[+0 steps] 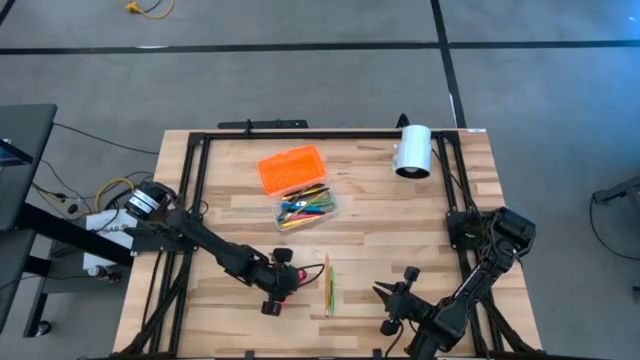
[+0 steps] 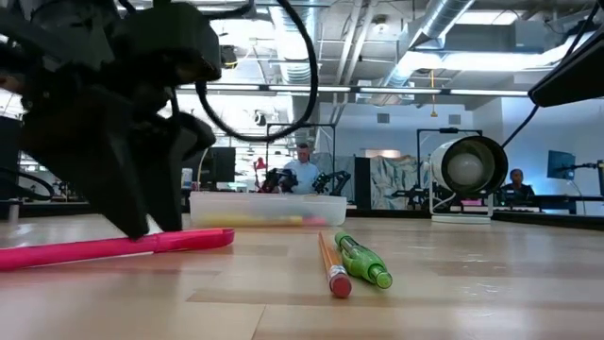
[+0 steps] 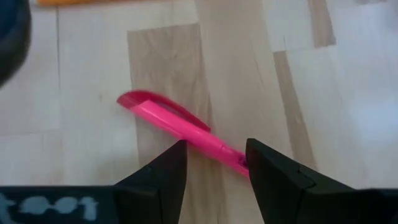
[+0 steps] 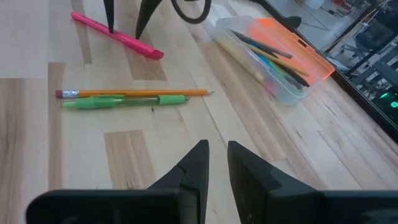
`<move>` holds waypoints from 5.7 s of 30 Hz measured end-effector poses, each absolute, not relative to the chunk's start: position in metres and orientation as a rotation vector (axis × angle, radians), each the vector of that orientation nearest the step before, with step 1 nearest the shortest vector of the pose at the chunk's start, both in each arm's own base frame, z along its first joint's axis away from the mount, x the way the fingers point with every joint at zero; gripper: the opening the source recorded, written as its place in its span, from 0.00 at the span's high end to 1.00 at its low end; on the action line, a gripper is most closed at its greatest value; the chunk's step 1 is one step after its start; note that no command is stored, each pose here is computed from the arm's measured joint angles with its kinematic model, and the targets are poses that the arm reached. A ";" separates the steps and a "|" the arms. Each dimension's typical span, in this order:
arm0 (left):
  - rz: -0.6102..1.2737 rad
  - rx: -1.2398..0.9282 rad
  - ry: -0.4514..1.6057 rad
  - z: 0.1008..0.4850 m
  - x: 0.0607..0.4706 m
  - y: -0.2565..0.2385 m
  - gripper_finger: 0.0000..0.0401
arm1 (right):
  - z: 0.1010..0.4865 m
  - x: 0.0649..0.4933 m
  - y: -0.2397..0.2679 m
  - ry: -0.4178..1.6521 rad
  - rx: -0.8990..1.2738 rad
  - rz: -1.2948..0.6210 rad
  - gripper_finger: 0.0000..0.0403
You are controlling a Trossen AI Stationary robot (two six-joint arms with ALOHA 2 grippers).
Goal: Pick & place school supplies into a supply box
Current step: Put the pink pen into the supply box
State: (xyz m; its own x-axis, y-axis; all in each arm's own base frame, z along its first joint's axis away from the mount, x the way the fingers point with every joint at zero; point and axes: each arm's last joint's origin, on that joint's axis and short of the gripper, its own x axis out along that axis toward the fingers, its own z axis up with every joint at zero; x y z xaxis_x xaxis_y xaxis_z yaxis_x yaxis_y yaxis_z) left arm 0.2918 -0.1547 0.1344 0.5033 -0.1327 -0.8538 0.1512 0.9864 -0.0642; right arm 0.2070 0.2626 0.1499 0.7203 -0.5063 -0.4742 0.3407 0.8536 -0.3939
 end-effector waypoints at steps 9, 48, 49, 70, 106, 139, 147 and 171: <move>-0.151 -0.008 1.067 0.127 0.292 -0.155 0.61 | 0.150 0.207 0.263 0.605 -0.287 -0.475 0.87; -0.191 0.164 1.148 0.123 0.286 -0.146 0.75 | 0.150 0.207 0.263 0.607 -0.286 -0.474 0.87; -0.197 0.170 1.145 0.123 0.286 -0.146 0.77 | 0.150 0.207 0.263 0.607 -0.286 -0.474 0.87; -0.211 0.182 1.127 0.123 0.288 -0.147 0.82 | 0.150 0.207 0.263 0.605 -0.283 -0.473 0.87; -0.263 0.314 1.141 0.111 0.303 -0.141 0.92 | 0.150 0.208 0.264 0.604 -0.275 -0.471 0.87; -0.067 0.337 1.102 0.110 0.303 -0.143 0.92 | 0.150 0.207 0.265 0.603 -0.267 -0.467 0.87; -0.069 0.337 1.102 0.110 0.303 -0.143 0.92 | 0.150 0.207 0.265 0.603 -0.267 -0.467 0.87; 0.011 0.466 1.116 0.128 0.312 -0.151 0.92 | 0.149 0.207 0.265 0.608 -0.264 -0.466 0.87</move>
State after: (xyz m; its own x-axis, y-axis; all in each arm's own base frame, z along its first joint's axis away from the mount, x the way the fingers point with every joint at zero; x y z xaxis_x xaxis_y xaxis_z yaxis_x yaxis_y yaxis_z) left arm 0.3119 -0.1512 0.1279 0.4499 0.2388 -0.8606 0.2211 0.9038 0.3664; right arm 0.2074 0.2646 0.1494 0.7224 -0.4923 -0.4855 0.3401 0.8643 -0.3704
